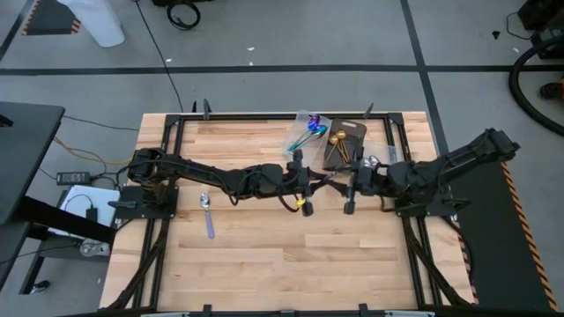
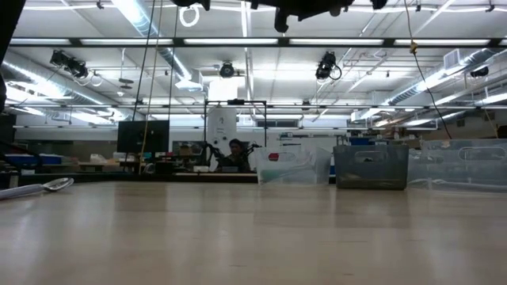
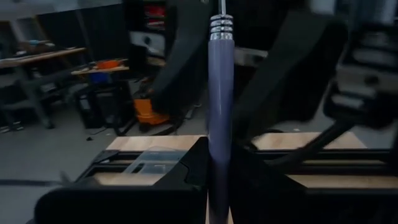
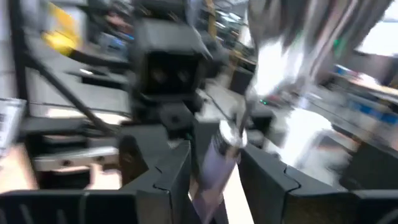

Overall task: Sort silverware by color (type)
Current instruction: Put the purple spoon into the right transparent bin

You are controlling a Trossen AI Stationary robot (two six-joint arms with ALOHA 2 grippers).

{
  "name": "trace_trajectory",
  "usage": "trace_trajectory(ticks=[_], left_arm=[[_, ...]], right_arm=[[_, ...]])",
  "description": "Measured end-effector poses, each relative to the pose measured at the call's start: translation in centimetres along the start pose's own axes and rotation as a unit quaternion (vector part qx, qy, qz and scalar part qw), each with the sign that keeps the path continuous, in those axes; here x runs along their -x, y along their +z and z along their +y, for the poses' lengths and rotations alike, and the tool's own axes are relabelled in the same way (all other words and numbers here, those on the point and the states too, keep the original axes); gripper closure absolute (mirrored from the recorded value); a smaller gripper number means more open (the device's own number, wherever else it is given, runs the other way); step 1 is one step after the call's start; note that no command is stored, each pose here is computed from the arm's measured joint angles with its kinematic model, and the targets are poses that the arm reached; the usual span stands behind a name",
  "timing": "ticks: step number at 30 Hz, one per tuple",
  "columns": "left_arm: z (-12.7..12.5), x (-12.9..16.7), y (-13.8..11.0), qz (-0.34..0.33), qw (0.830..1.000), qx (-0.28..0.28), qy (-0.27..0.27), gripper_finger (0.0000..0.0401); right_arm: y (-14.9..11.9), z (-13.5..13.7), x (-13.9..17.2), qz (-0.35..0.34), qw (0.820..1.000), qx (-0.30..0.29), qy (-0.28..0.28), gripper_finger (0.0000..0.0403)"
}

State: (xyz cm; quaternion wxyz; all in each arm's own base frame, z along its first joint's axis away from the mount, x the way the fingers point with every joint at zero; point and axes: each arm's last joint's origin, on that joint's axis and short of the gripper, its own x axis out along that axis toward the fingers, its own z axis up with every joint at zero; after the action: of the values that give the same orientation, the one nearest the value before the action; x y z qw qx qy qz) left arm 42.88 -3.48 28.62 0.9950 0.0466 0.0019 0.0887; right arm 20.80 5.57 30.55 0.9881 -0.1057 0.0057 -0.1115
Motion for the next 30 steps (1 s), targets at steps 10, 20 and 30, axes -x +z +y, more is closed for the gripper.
trace_trajectory(ticks=[10, 20, 30], left_arm=[[0.5, 0.1, -0.3, 0.022, 0.995, -0.009, 0.092, 0.0361], [-0.5, 0.7, -0.2, 0.041, 0.979, -0.059, 0.191, 0.0361], [-0.6, 0.8, -0.2, 0.047, 0.973, -0.067, 0.215, 0.0361]], right_arm=[[-0.7, 0.5, -1.3, 0.011, 0.996, -0.038, -0.082, 0.0274], [-0.2, 0.5, -1.8, -0.026, 0.991, -0.088, -0.102, 0.0275], [-0.5, 0.7, -2.6, -0.037, 0.990, -0.085, -0.110, 0.0281]])
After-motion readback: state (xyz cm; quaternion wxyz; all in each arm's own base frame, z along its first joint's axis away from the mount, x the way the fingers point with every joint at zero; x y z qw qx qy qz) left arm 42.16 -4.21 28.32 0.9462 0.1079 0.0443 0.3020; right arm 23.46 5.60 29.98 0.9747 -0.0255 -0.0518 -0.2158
